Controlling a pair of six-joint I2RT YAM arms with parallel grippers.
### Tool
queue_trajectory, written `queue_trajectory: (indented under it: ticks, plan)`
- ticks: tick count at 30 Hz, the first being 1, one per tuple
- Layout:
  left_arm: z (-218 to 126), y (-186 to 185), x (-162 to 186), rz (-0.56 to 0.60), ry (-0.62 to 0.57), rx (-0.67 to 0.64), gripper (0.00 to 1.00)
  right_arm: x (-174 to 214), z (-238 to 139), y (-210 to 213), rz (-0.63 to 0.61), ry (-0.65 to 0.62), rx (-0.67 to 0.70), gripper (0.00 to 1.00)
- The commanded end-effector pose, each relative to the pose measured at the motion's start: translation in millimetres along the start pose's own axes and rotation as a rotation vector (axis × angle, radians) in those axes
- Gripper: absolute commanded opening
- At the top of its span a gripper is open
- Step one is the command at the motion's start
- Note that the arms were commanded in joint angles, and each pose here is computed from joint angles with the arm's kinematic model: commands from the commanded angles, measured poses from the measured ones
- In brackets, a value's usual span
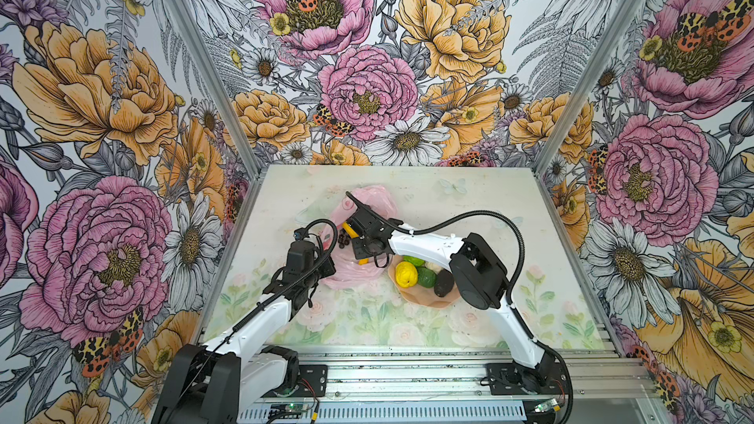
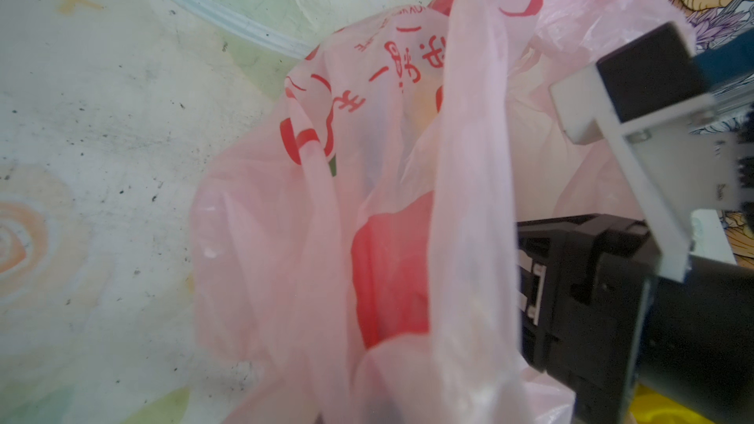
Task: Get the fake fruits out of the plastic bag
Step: 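Grasp the yellow banana with the right gripper and lift it from the bag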
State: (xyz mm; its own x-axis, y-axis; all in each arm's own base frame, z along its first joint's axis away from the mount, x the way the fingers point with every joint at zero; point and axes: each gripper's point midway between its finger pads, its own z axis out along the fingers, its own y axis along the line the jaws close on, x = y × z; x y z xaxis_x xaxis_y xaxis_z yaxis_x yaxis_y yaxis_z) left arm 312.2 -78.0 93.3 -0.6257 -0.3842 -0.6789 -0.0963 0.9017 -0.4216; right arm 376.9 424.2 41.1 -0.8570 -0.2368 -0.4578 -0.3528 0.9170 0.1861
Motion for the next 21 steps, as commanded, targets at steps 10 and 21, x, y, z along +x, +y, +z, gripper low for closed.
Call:
queue_trajectory:
  ticks: [10, 21]
  plan:
    - [-1.6, -4.7, -10.1, 0.032, -0.031, -0.013, 0.02, -51.4, -34.5, -6.5, 0.034, -0.13, -0.014, 0.31]
    - [-0.1, -3.0, -9.4, 0.034, -0.027, -0.023, 0.02, -58.9, -54.5, -13.3, 0.046, -0.152, -0.022, 0.31]
